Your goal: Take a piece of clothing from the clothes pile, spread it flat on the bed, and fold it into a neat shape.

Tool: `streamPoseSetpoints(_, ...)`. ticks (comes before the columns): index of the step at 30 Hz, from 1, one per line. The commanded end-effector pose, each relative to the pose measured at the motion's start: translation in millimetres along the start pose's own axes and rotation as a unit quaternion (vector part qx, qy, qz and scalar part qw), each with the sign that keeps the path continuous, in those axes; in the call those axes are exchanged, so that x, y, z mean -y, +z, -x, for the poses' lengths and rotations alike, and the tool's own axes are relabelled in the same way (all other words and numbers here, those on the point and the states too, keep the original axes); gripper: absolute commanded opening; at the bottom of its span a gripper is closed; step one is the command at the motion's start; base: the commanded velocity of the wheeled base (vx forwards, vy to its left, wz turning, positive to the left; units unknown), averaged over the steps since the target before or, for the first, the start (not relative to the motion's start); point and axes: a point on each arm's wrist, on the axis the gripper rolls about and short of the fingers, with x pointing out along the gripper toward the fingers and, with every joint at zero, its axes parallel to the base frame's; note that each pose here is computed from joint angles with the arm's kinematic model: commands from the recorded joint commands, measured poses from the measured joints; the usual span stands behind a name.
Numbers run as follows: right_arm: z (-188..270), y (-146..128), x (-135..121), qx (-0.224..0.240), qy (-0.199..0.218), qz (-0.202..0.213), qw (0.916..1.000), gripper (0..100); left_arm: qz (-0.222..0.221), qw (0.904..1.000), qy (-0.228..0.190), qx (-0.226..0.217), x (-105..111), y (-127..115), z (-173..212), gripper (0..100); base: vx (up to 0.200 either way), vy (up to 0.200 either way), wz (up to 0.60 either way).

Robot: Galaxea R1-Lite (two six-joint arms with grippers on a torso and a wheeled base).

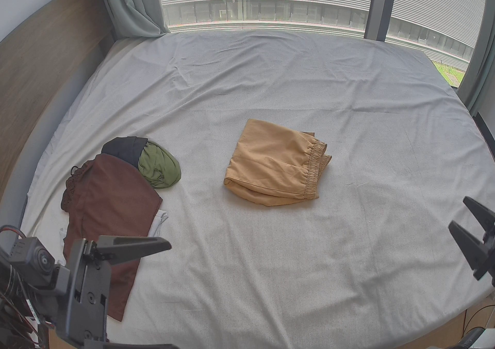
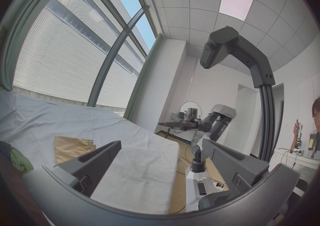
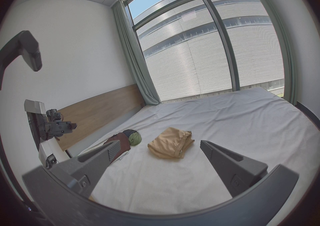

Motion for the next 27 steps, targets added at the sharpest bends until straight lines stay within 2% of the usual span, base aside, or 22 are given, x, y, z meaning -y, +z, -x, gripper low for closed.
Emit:
streamPoseSetpoints(1,97,-43,-31,0.04,-0.037,0.025,0.9982,100,-0.02,0.9918,0.122,0.033,29,12,46,100,0.0,0.0,0.0)
streamPoseSetpoints(8,101,-62,-31,0.038,-0.09,0.028,0.9948,100,0.002,0.984,0.178,0.0,57,-3,80,100,0.0,0.0,0.0)
streamPoseSetpoints(9,101,-71,-28,0.021,-0.111,0.03,0.9932,100,0.001,0.9794,0.202,-0.002,64,-7,88,100,0.0,0.0,0.0)
streamPoseSetpoints(10,101,-72,-28,0.015,-0.117,0.031,0.9925,100,0.0,0.9789,0.204,-0.001,65,-8,89,100,0.0,0.0,0.0)
streamPoseSetpoints(11,102,-77,-26,-0.007,-0.158,0.035,0.9867,100,0.0,0.9713,0.238,-0.008,73,-15,97,100,0.0,0.0,0.0)
streamPoseSetpoints(14,103,-75,-24,0.004,-0.196,0.042,0.9797,100,-0.011,0.9612,0.275,-0.01,81,-20,103,100,0.0,0.0,0.0)
streamPoseSetpoints(15,103,-75,-24,0.004,-0.196,0.042,0.9797,100,-0.011,0.9612,0.275,-0.01,81,-20,103,100,0.0,0.0,0.0)
streamPoseSetpoints(16,104,-76,-21,0.003,-0.254,0.045,0.9662,100,-0.016,0.9498,0.312,-0.008,89,-26,108,100,0.0,0.0,0.0)
streamPoseSetpoints(17,105,-76,-21,0.001,-0.278,0.051,0.9591,100,-0.018,0.9451,0.326,-0.008,92,-31,110,100,0.0,0.0,0.0)
streamPoseSetpoints(18,105,-77,-20,-0.003,-0.287,0.06,0.9559,100,-0.022,0.9403,0.34,-0.006,96,-36,112,100,0.0,0.0,0.0)
streamPoseSetpoints(20,105,-78,-20,-0.009,-0.275,0.062,0.9595,100,-0.035,0.9295,0.367,0.001,105,-47,115,100,0.0,0.0,0.0)
streamPoseSetpoints(21,104,-78,-21,-0.01,-0.275,0.062,0.9595,100,-0.035,0.9295,0.367,0.001,105,-47,115,100,0.0,0.0,0.0)
streamPoseSetpoints(22,104,-81,-21,-0.025,-0.264,0.063,0.9622,100,-0.04,0.9207,0.388,0.002,111,-57,118,100,0.0,0.0,0.0)
streamPoseSetpoints(23,104,-81,-21,-0.025,-0.264,0.063,0.9622,100,-0.04,0.9207,0.388,0.002,111,-57,118,100,0.0,0.0,0.0)
streamPoseSetpoints(25,105,-81,-21,-0.026,-0.26,0.067,0.9629,100,-0.058,0.9028,0.426,-0.008,111,-61,121,100,0.0,0.0,0.0)
streamPoseSetpoints(27,104,-81,-21,-0.027,-0.256,0.069,0.9639,100,-0.063,0.8685,0.491,-0.028,109,-67,125,100,0.0,0.0,0.0)
